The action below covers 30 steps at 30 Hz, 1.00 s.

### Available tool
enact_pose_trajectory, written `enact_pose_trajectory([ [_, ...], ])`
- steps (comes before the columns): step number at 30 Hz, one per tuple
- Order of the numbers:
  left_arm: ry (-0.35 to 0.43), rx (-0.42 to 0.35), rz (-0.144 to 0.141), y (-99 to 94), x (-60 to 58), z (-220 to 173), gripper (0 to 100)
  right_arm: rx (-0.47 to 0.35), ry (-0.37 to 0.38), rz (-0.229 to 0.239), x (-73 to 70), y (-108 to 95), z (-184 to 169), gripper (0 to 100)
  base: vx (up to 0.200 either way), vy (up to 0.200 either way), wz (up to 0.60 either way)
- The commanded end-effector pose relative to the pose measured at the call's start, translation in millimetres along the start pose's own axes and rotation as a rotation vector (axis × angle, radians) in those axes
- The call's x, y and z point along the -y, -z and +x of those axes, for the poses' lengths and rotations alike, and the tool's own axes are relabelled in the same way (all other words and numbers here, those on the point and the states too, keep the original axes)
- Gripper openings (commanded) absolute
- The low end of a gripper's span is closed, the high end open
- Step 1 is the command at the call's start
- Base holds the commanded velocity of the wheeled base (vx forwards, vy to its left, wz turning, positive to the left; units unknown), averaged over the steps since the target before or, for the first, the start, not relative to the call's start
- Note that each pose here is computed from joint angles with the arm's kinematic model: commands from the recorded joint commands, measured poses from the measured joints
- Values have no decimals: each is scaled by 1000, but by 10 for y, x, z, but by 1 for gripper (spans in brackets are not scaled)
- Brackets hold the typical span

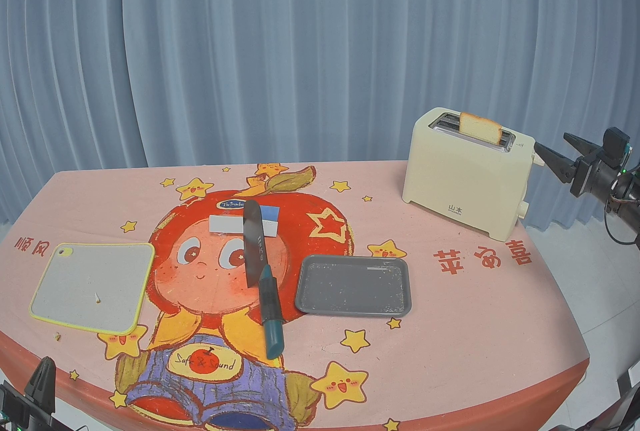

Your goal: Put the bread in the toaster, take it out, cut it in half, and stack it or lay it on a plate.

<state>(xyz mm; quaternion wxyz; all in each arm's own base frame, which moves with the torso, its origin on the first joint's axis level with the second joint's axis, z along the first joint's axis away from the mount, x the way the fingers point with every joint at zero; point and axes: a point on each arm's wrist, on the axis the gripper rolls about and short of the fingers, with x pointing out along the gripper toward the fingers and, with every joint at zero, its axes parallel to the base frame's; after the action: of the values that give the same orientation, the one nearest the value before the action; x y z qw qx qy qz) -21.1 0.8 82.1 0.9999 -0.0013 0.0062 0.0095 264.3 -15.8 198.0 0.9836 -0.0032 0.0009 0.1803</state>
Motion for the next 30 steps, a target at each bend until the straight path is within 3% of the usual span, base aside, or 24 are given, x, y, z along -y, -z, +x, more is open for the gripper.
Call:
enact_pose_trajectory([
  [1,-1,-17,0,48,0,13,0,-34,-11,9,19,-75,100,100,0,0,0],
  [8,-1,-17,0,48,0,13,0,-60,-12,-21,61,-231,174,100,0,0,0],
  [26,-1,-18,0,50,0,12,0,-201,-107,25,23,-474,296,100,0,0,0],
  [30,-1,-18,0,50,0,12,0,-223,-115,-10,25,-436,301,100,0,0,0],
])
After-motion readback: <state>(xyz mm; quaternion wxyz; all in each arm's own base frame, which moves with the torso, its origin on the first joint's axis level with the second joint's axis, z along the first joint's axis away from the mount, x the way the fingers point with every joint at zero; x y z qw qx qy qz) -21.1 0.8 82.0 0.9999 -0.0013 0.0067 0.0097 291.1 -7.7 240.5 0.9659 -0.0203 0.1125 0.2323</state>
